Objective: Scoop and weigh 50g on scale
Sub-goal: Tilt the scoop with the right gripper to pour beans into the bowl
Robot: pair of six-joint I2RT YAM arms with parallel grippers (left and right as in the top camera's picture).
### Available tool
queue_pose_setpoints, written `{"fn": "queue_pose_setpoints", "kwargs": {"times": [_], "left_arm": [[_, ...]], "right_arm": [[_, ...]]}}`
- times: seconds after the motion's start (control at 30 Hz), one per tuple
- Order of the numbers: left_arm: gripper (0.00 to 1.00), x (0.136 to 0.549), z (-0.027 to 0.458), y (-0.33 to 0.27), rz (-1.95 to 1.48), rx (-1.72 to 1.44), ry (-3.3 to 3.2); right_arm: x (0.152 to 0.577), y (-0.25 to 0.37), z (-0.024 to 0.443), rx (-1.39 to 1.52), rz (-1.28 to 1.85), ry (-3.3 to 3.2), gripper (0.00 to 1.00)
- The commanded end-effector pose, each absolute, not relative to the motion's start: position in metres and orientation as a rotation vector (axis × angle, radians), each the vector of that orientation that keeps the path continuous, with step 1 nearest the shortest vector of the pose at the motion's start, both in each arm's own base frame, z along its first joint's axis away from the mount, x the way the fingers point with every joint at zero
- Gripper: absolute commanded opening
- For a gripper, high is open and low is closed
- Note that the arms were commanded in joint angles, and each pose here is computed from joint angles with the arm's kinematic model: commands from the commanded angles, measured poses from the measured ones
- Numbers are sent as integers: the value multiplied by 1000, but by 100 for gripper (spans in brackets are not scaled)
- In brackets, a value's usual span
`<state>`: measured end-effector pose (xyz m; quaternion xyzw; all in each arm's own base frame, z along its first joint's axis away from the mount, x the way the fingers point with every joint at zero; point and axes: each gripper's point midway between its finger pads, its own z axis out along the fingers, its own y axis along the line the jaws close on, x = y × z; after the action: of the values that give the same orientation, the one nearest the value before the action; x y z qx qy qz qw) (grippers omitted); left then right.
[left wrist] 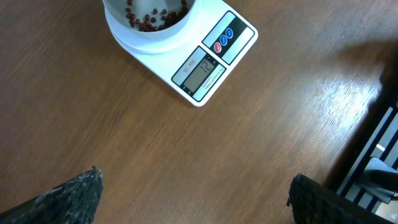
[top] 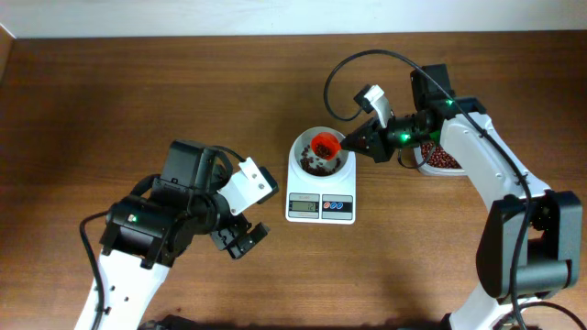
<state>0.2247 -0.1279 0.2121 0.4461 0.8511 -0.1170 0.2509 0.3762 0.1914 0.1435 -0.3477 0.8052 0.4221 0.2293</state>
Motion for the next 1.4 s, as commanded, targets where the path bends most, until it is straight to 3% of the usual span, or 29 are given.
{"fn": "queue_pose_setpoints", "kwargs": {"times": [0.0, 0.33, 0.5, 0.7, 1.37], "left_arm": [[99, 226, 221, -128, -318, 1188, 2300], [99, 226, 221, -128, -318, 1188, 2300], [99, 226, 221, -128, -318, 1188, 2300], [99, 226, 221, -128, -318, 1189, 2300], [99, 226, 221, -128, -318, 1188, 2300]], "right_arm": [[368, 201, 158, -1023, 1219, 2108, 4], [367, 197, 170, -1029, 1144, 2119, 4], [365, 196, 181, -1104, 894, 2150, 4], [367, 199, 163, -1194, 590, 2236, 4], [367, 203, 193, -1200, 523, 2141, 4]]}}
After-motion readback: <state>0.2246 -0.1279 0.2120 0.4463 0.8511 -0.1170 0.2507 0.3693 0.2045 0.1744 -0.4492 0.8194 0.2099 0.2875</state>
